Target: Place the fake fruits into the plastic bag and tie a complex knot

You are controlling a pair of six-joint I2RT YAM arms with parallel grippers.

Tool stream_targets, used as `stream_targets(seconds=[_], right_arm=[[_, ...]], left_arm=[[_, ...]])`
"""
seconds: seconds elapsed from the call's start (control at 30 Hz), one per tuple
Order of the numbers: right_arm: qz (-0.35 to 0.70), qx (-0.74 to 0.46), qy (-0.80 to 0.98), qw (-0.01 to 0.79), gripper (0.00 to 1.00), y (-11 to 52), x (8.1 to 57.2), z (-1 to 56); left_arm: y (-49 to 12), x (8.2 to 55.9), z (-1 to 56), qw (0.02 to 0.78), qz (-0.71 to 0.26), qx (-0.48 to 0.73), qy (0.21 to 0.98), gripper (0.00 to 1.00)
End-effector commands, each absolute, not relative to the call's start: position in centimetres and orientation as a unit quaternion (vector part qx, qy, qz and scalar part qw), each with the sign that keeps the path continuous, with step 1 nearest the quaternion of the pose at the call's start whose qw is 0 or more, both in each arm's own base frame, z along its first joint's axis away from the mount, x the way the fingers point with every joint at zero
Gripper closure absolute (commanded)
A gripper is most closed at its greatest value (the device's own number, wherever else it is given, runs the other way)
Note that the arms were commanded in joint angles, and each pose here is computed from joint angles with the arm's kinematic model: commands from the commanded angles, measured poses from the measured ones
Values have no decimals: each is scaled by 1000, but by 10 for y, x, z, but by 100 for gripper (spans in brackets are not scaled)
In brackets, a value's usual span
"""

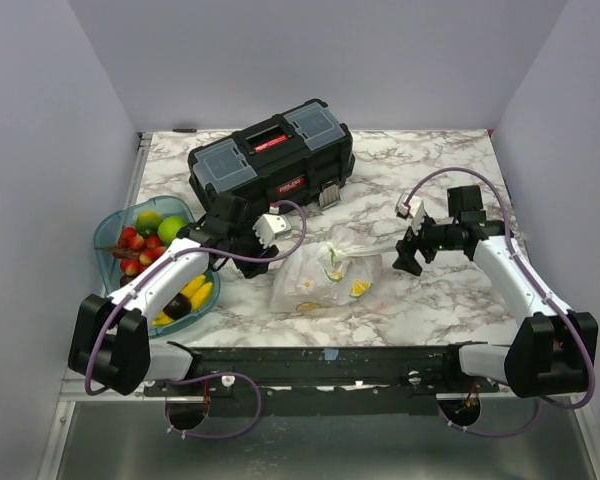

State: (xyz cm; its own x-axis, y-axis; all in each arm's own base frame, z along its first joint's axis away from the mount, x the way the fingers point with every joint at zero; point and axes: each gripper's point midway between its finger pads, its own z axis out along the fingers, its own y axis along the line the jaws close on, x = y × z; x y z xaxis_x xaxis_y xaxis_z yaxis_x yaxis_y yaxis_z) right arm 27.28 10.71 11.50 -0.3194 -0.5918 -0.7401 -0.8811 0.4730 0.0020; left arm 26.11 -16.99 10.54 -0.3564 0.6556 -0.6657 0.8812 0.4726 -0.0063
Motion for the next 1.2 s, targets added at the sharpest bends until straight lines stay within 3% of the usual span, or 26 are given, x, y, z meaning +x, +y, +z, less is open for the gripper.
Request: stream_targets(seconds=[0.0, 0.17, 0.43, 0.5, 0.63, 0.67, 0.73, 1.0, 1.17], right_arm=[[220, -474, 769, 368, 10, 117, 277, 144], [212, -491, 753, 382, 14, 131, 288, 151], [163, -567, 706, 393, 29, 161, 295, 143], [149, -576, 702, 391, 39, 160, 298, 136], [113, -595, 705, 368, 57, 147, 301, 114], [103, -601, 705, 362, 65, 143, 299, 110], [79, -600, 711, 358, 99, 134, 299, 106], [1, -539, 743, 397, 99, 96, 312, 127], [-33, -478, 784, 394, 99, 29, 345, 138]], left_arm=[[-170, 269, 102, 297, -152, 517, 788, 43], [-179, 280, 96, 307, -140, 535, 775, 41], [-194, 295, 82, 298, -149, 535, 776, 49], [-195, 295, 80, 295, -151, 534, 778, 57], [-191, 289, 80, 290, -154, 526, 785, 83], [-187, 288, 80, 287, -153, 521, 789, 88], [-177, 287, 80, 286, -151, 500, 803, 100], [-145, 289, 119, 350, -149, 424, 822, 100], [-130, 290, 149, 397, -131, 421, 805, 100]])
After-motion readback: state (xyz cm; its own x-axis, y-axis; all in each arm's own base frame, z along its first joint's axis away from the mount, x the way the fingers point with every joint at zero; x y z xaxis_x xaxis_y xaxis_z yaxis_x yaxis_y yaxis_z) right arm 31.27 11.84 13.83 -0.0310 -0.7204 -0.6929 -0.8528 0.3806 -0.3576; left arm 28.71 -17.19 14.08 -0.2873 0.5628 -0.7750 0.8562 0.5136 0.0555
